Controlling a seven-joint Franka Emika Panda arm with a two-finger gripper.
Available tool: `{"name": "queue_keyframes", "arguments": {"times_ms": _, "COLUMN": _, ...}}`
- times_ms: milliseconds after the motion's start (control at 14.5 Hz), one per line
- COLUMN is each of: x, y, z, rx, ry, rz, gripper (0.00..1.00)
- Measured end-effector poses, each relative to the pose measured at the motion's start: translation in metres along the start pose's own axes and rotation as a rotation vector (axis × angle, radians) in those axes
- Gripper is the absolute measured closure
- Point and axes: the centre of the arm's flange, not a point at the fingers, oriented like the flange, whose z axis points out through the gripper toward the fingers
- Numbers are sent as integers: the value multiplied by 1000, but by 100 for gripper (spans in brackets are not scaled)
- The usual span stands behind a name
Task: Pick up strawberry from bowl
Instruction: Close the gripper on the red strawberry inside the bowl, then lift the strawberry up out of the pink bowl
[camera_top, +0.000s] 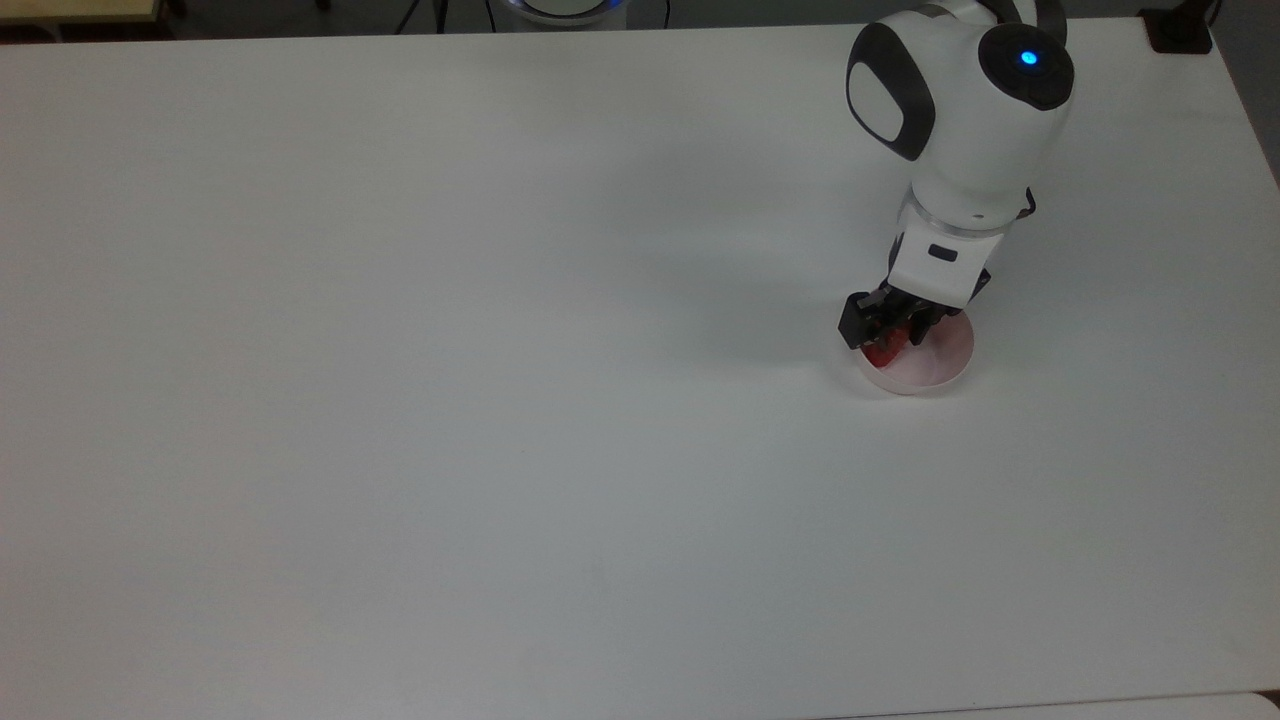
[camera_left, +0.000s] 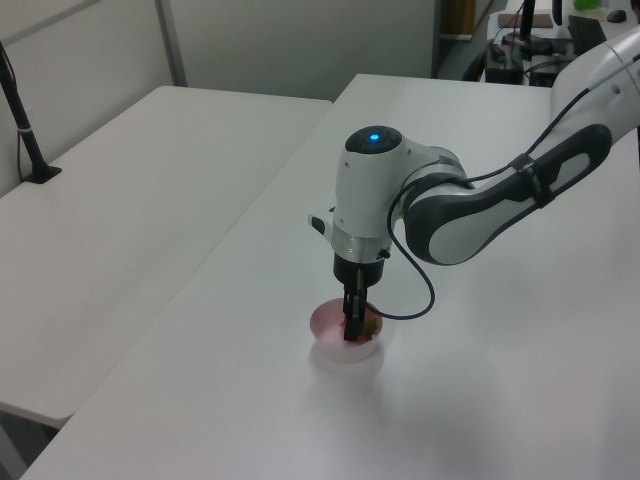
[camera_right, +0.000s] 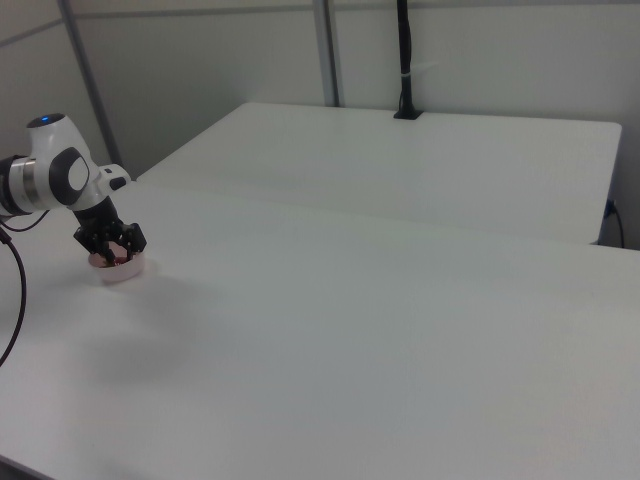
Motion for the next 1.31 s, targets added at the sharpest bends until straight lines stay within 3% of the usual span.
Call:
{"name": "queue_keyframes", "arguments": {"times_ms": 481, "x": -1, "y": 5, "z": -6, "rx": 14, "ry": -28, "rz": 22, "gripper": 58}}
{"name": "queue_keyframes", "arguments": {"times_ms": 825, "x": 5, "y": 12, "z": -42, "rx": 56, "ry": -3, "rz": 56, "gripper": 63}}
{"name": "queue_keyframes", "arguments": {"times_ms": 1306, "x": 2, "y": 56, "z": -90, "rx": 50, "ry": -24, "rz": 71, "gripper": 64}}
